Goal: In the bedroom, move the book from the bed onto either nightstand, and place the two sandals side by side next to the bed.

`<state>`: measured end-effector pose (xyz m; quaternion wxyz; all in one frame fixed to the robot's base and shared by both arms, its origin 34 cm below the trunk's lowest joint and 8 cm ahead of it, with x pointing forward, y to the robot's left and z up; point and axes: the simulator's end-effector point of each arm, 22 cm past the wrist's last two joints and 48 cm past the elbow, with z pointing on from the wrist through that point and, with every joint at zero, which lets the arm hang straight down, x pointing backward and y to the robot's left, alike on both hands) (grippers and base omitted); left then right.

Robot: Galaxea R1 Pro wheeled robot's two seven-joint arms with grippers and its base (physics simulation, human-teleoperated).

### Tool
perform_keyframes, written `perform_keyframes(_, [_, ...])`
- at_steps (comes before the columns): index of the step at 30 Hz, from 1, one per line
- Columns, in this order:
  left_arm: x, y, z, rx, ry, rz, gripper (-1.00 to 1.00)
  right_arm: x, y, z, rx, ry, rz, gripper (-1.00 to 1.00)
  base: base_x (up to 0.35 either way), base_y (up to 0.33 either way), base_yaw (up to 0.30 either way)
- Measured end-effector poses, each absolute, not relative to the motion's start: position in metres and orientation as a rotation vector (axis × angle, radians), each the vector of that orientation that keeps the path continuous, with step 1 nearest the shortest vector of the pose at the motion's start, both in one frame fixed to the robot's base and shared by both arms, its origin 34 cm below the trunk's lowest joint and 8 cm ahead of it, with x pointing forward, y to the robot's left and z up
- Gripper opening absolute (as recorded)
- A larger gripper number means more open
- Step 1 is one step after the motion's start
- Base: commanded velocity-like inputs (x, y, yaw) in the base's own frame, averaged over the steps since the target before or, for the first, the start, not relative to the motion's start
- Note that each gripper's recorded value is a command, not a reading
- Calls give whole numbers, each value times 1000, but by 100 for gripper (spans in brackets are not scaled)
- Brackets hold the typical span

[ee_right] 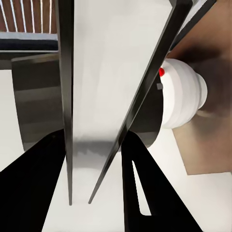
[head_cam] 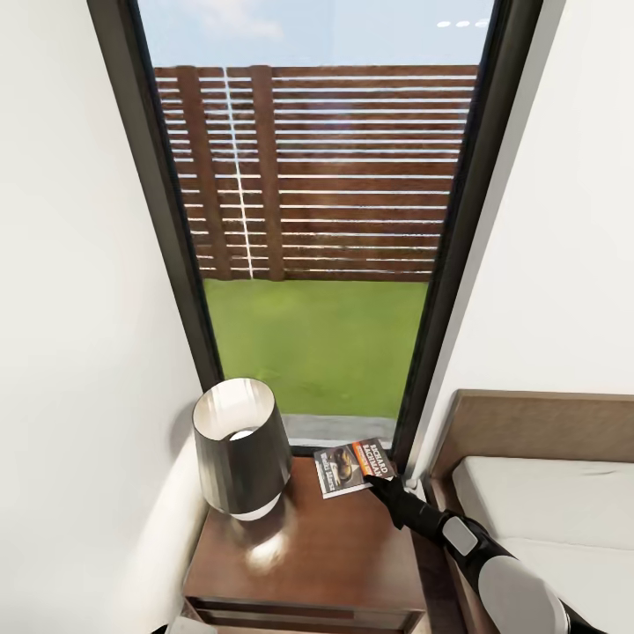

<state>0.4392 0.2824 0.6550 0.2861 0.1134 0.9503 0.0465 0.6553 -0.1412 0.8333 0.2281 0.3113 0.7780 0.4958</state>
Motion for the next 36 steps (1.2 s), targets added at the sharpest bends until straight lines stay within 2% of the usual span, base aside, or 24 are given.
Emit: perform_keyframes(36, [452,282,623,303,2539,125,100,662,-142,790,880,2202,1318,-100,0,0,0])
